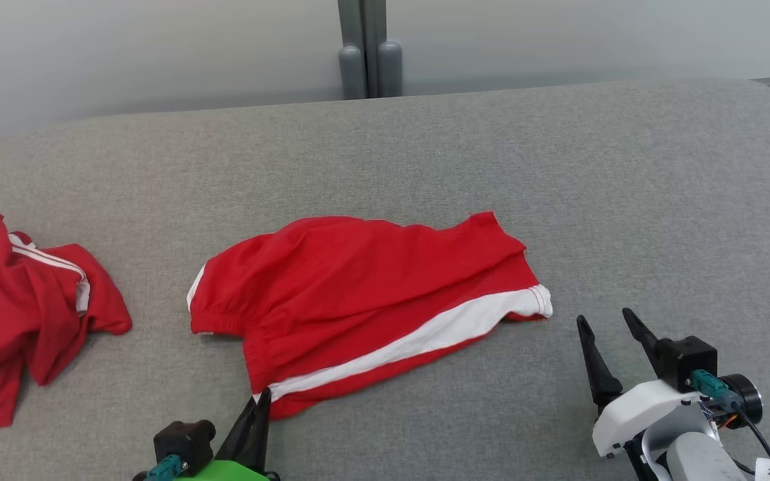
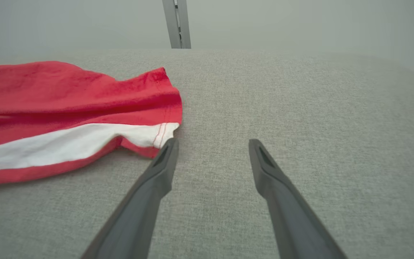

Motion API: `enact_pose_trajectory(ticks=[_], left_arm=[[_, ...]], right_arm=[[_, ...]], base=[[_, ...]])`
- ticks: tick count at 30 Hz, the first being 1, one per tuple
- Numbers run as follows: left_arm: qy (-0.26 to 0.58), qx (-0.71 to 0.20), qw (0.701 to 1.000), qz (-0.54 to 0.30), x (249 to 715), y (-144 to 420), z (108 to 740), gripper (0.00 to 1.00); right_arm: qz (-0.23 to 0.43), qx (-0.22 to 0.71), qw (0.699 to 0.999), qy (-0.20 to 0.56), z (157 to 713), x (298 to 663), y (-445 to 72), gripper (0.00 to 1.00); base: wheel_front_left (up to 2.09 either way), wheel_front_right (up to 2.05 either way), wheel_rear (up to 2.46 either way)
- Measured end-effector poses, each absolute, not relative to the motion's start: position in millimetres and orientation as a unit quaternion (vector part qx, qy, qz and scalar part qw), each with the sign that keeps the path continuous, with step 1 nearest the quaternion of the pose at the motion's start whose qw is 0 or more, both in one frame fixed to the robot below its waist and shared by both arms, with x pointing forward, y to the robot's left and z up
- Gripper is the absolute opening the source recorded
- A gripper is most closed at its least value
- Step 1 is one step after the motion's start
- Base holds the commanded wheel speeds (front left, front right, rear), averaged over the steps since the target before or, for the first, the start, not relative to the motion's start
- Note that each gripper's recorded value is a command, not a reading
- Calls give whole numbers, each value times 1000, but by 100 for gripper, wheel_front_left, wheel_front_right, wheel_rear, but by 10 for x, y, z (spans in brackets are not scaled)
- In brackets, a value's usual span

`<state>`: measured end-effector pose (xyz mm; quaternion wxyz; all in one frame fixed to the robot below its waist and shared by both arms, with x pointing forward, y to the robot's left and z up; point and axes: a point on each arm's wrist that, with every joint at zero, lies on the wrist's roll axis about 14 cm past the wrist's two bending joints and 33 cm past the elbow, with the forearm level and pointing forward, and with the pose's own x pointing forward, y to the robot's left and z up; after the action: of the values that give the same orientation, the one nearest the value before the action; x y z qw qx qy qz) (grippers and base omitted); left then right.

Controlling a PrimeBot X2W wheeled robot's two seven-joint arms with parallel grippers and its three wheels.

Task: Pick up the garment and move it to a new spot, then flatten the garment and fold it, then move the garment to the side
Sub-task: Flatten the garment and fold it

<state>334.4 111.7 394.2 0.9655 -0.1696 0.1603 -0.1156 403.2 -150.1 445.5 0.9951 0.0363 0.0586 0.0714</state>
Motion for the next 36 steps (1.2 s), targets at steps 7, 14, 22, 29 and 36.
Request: enact_pose_trajectory(ticks=[7, 14, 22, 29, 36], left_arm=[[160, -170, 969, -84, 3330, 1307, 3912, 0], [165, -170, 969, -74, 3363, 1361, 3872, 0], [171, -169, 968, -70, 3391, 1390, 3831, 0], [168, -168, 969, -71, 3401, 1395, 3850, 0], [136, -167, 972, -95, 3424, 1296, 4070, 0]], right_arm=[[114, 61, 989, 75, 4361, 4170, -1157, 100], [152, 66, 981, 105, 4169, 4184, -887, 100], [172, 62, 976, 117, 4077, 4181, -756, 59], [175, 58, 976, 111, 4109, 4205, -736, 0], [152, 67, 985, 55, 4474, 4259, -888, 0]], base=[[0, 0, 0], [0, 0, 0], [0, 0, 0], [0, 0, 0], [0, 0, 0]])
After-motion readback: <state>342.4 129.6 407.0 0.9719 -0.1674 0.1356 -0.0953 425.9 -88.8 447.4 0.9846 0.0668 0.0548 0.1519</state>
